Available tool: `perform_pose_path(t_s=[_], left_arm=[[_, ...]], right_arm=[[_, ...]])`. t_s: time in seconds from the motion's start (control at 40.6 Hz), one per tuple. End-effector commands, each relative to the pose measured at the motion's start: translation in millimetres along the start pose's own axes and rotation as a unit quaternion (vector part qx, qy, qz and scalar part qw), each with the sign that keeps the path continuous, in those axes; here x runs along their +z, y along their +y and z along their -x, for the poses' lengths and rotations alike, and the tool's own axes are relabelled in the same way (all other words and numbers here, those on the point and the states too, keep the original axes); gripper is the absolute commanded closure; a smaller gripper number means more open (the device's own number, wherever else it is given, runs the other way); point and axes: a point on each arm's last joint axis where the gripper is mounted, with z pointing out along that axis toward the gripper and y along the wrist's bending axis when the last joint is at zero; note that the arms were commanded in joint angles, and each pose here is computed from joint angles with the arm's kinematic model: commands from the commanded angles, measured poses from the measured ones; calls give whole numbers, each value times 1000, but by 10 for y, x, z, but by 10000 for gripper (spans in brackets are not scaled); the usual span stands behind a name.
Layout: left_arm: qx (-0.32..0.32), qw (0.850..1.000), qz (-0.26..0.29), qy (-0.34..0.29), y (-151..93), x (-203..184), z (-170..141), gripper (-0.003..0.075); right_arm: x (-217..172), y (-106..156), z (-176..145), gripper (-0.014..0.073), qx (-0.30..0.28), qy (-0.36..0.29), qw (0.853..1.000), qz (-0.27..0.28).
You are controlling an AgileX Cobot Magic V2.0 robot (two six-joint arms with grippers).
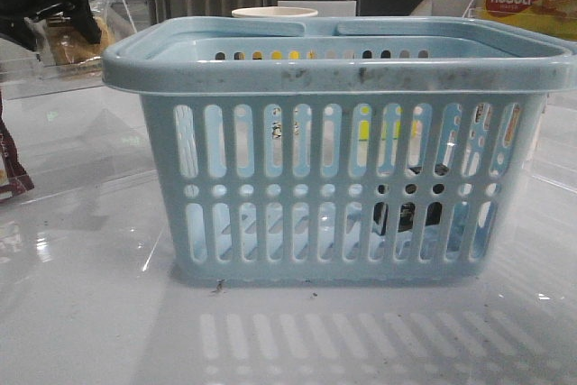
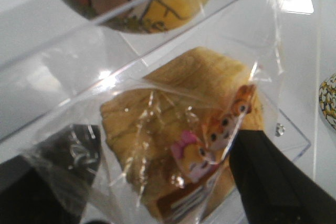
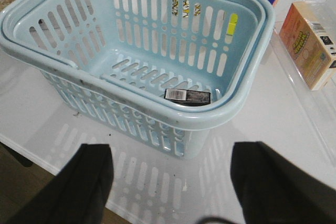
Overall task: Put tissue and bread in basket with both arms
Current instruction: 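Grasp the bagged bread slice on the shelf with the left gripper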
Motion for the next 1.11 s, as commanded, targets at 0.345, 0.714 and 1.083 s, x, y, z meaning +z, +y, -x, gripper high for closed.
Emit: perform_pose_path(t_s=[0.345, 0.714, 1.083], left_arm=[[5, 998, -10, -68, -117, -506, 342, 622], [53, 992, -32, -108, -341, -1421, 552, 628], [151, 960, -155, -176, -1043, -2445, 552, 628]], right_arm=[[-57, 8, 135, 22, -5, -50, 999, 2], [-57, 8, 135, 22, -5, -50, 999, 2], [-57, 8, 135, 22, -5, -50, 999, 2]])
